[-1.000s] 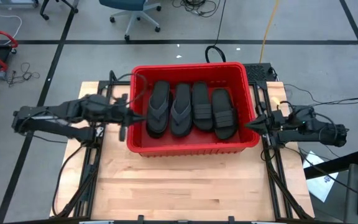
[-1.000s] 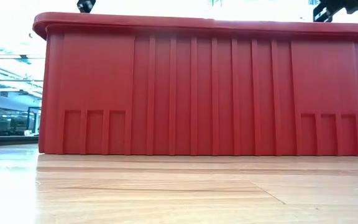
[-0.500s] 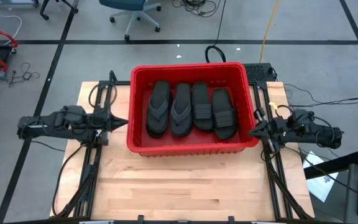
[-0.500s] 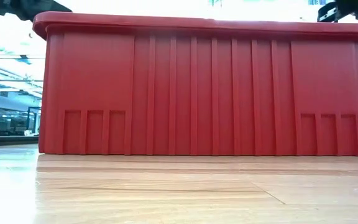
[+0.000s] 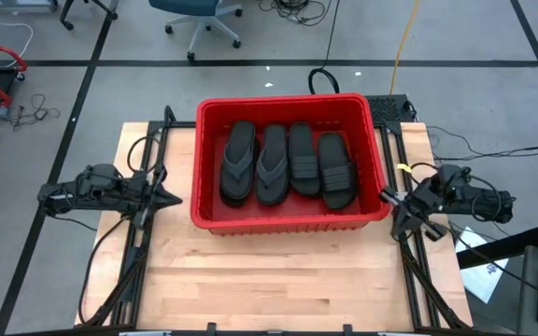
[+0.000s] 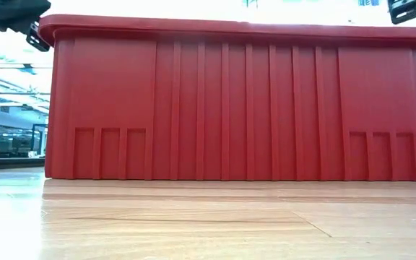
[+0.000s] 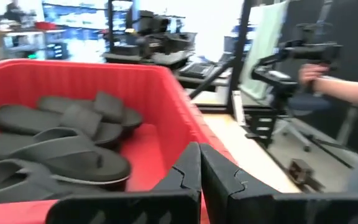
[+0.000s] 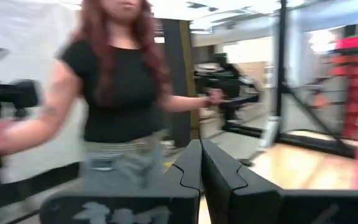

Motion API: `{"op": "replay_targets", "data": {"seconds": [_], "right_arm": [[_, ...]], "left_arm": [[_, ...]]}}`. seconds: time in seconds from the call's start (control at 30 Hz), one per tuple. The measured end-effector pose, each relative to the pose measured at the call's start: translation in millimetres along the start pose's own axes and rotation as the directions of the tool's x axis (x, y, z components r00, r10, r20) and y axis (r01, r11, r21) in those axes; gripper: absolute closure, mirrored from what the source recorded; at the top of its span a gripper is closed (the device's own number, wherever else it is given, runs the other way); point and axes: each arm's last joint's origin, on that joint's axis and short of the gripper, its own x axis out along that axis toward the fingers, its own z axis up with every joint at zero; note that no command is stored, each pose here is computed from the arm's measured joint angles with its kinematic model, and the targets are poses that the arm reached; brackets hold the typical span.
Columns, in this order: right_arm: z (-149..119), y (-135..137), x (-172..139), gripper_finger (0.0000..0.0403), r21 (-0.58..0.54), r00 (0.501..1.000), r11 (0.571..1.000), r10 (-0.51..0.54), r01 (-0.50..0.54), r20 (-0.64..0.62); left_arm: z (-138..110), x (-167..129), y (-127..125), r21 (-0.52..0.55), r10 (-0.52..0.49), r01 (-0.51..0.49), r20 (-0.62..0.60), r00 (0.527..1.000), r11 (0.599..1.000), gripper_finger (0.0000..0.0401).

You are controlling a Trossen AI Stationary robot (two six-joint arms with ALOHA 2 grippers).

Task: Pick and place slides into bin
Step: Return to Home Position

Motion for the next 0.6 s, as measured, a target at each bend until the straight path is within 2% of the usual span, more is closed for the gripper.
{"op": "replay_targets", "data": {"seconds": [0.07, 0.17, 0.23, 0.3, 0.33, 0.43, 0.6], "right_arm": [[2.1, 2.8, -0.1, 0.0403, 0.021, 0.997, 0.997, 0.079, -0.079, 0.004], [5.9, 8.2, -1.1, 0.0403, -0.015, 0.973, 0.973, 0.232, -0.232, -0.001], [5.9, 11.7, -2.1, 0.0403, -0.026, 0.939, 0.939, 0.343, -0.344, -0.029], [4.7, 15.0, -3.6, 0.0403, -0.032, 0.886, 0.887, 0.458, -0.461, -0.065], [4.7, 15.9, -4.1, 0.0403, -0.038, 0.872, 0.872, 0.485, -0.488, -0.072], [3.3, 16.0, -4.3, 0.0403, -0.025, 0.861, 0.863, 0.502, -0.505, -0.082], [-6.2, 13.0, -3.2, 0.0403, -0.056, 0.858, 0.859, 0.503, -0.51, -0.101]], "left_arm": [[-0.3, -0.5, -1.5, 0.004, -0.049, 0.049, 0.005, 0.999, 0.999, 0.0401], [-0.7, -0.6, -4.2, 0.011, -0.144, 0.144, -0.004, 0.99, 0.989, 0.0401], [-0.8, -0.9, -5.9, 0.024, -0.204, 0.205, -0.009, 0.979, 0.979, 0.0401], [-0.4, -1.3, -7.8, 0.046, -0.269, 0.269, -0.009, 0.963, 0.962, 0.04], [-0.1, -1.6, -8.8, 0.063, -0.3, 0.3, -0.009, 0.954, 0.952, 0.04], [-0.4, -2.2, -10.5, 0.107, -0.36, 0.36, -0.015, 0.933, 0.927, 0.04], [-0.4, -2.2, -10.5, 0.133, -0.362, 0.361, -0.016, 0.932, 0.923, 0.04]]}}
